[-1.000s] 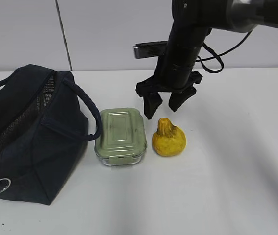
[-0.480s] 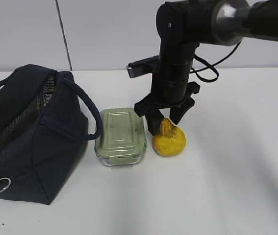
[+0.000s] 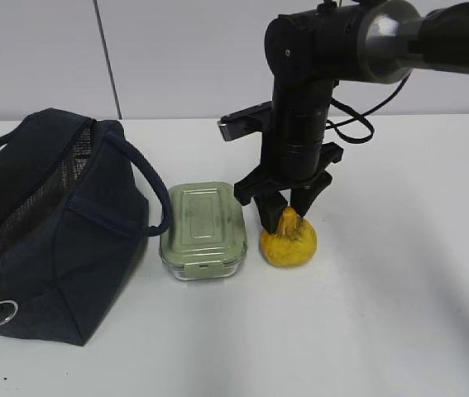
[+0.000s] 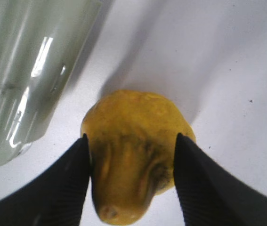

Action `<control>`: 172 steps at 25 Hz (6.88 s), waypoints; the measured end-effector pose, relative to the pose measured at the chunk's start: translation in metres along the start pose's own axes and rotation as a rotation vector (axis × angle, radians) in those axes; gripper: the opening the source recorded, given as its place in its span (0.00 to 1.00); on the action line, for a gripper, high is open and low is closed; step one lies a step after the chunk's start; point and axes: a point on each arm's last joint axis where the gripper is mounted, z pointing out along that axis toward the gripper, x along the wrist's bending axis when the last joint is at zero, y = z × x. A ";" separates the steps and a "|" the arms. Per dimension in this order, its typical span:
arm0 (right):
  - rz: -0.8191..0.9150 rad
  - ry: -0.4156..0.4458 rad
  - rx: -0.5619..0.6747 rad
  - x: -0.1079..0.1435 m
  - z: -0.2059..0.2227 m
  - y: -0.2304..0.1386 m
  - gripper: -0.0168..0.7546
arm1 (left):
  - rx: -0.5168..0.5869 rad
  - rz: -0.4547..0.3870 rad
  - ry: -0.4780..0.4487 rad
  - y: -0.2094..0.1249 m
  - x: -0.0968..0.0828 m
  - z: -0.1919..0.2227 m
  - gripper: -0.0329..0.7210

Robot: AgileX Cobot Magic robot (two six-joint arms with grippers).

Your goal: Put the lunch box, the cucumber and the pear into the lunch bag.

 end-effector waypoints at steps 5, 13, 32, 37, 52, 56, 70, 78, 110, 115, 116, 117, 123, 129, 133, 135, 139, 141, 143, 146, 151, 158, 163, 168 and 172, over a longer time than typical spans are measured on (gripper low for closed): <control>-0.016 -0.007 -0.007 0.000 -0.002 0.000 0.37 | 0.000 0.002 0.003 0.000 0.000 0.000 0.02; -0.037 -0.030 -0.014 -0.002 -0.006 0.000 0.20 | 0.000 0.009 0.011 0.000 0.001 0.000 0.02; -0.381 0.561 -0.706 0.100 -0.155 0.033 0.18 | -0.004 0.010 0.012 0.000 0.001 0.000 0.02; -0.471 0.613 -0.662 0.131 -0.117 0.044 0.18 | -0.005 0.010 0.013 0.001 0.001 0.000 0.02; -0.391 0.508 -0.582 0.110 -0.109 0.051 0.73 | -0.007 0.011 0.014 0.001 0.001 0.000 0.02; -0.233 0.350 -0.502 0.047 -0.124 0.041 0.66 | -0.007 0.011 0.014 0.001 0.001 0.000 0.02; 0.212 0.614 -0.221 -0.048 0.000 -0.010 0.64 | 0.001 0.014 0.017 0.000 0.002 0.000 0.02; 0.207 0.696 -0.318 -0.043 0.020 -0.007 0.64 | 0.003 0.014 0.017 0.000 0.002 0.000 0.02; 0.277 0.798 -0.315 -0.042 0.060 0.001 0.42 | 0.010 0.016 0.017 -0.001 0.002 0.000 0.02; 0.273 0.787 -0.324 -0.051 0.054 -0.001 0.41 | 0.010 0.016 0.018 -0.001 0.002 0.000 0.02; 0.265 0.774 -0.334 -0.055 0.050 -0.002 0.41 | 0.010 0.016 0.018 -0.001 0.002 0.000 0.02; 0.260 0.761 -0.341 -0.059 0.046 -0.004 0.41 | 0.010 0.016 0.018 -0.001 0.002 0.000 0.02; 0.199 0.703 -0.492 -0.073 -0.020 -0.004 0.41 | 0.010 0.016 0.018 -0.001 0.002 0.000 0.02; 0.084 0.735 -0.664 -0.052 -0.102 0.008 0.41 | 0.009 0.017 0.019 -0.001 0.002 0.000 0.02; -0.007 0.776 -0.722 -0.009 -0.130 0.021 0.41 | -0.001 0.015 0.017 0.000 0.002 0.000 0.02; -0.046 0.794 -0.732 0.016 -0.135 0.026 0.41 | -0.008 0.009 0.011 0.001 0.001 0.000 0.02; -0.101 0.809 -0.742 0.062 -0.136 0.031 0.41 | -0.022 -0.011 -0.011 0.002 -0.001 0.000 0.02; -0.110 0.830 -0.731 0.077 -0.132 0.033 0.41 | -0.030 -0.028 -0.027 0.003 -0.002 0.000 0.02; -0.097 0.839 -0.705 0.083 -0.121 0.037 0.41 | -0.042 -0.050 -0.044 0.004 -0.003 0.000 0.02; -0.069 0.809 -0.644 0.083 -0.099 0.043 0.41 | -0.056 -0.066 -0.060 0.005 -0.004 0.000 0.02; -0.052 0.645 -0.533 0.073 -0.079 0.040 0.41 | -0.102 -0.093 -0.082 0.009 -0.006 -0.003 0.02; -0.012 0.460 -0.417 0.059 -0.063 0.035 0.40 | -0.190 -0.143 -0.128 0.014 -0.011 -0.011 0.02; 0.040 0.546 -0.381 0.064 -0.041 0.041 0.40 | -0.197 -0.106 -0.158 0.015 -0.025 -0.011 0.02; -0.007 0.726 -0.425 0.077 -0.029 0.049 0.40 | -0.193 -0.069 -0.178 0.015 -0.035 -0.011 0.02; -0.053 0.756 -0.455 0.080 -0.032 0.050 0.55 | -0.192 -0.057 -0.166 0.014 -0.035 -0.011 0.02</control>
